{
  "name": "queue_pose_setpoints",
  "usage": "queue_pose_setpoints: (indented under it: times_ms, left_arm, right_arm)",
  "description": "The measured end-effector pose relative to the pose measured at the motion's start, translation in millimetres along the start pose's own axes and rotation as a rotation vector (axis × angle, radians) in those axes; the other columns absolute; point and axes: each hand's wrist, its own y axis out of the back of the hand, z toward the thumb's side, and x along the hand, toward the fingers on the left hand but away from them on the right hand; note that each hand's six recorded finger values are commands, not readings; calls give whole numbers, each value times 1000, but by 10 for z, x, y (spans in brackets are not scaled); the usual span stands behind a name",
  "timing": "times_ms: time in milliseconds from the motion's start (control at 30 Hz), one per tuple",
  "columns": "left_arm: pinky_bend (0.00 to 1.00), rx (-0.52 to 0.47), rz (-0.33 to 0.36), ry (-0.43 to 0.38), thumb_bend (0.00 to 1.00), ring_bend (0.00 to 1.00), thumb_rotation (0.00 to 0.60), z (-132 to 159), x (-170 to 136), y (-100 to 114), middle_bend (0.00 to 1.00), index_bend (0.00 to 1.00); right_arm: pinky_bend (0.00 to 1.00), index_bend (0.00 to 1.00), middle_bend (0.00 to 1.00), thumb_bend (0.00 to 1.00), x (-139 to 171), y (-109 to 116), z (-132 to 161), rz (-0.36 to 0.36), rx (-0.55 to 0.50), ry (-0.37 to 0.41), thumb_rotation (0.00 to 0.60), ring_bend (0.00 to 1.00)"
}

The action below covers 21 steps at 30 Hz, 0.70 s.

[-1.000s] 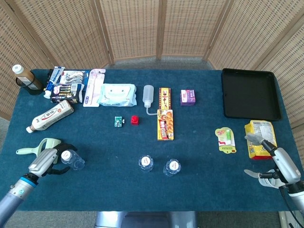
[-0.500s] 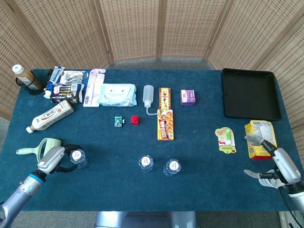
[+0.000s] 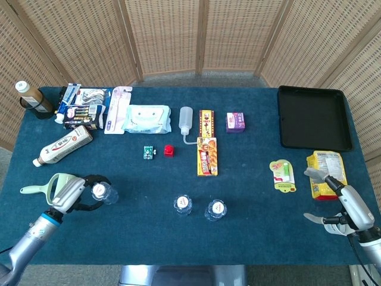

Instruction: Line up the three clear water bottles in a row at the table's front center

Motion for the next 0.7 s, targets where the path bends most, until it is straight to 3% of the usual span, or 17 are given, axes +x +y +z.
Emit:
queue_pose_setpoints:
  times_ms: [200, 467, 700]
  left_arm:
    - [498, -54, -32, -68, 326, 371, 600, 181, 306, -159, 496, 583]
    - [499, -119, -136, -116, 322, 371, 600, 371, 607, -482, 496, 583]
    - [499, -120, -149, -150, 320, 371, 600, 490, 705, -559, 495, 583]
  right_arm:
    - [282, 150, 224, 106, -3, 24, -48, -10, 11, -19, 600, 231]
    - [281, 150, 224, 106, 33, 72, -143, -30, 31, -47, 600, 231]
    - [281, 150, 224, 107, 69, 92, -207, -46, 35, -60, 600, 231]
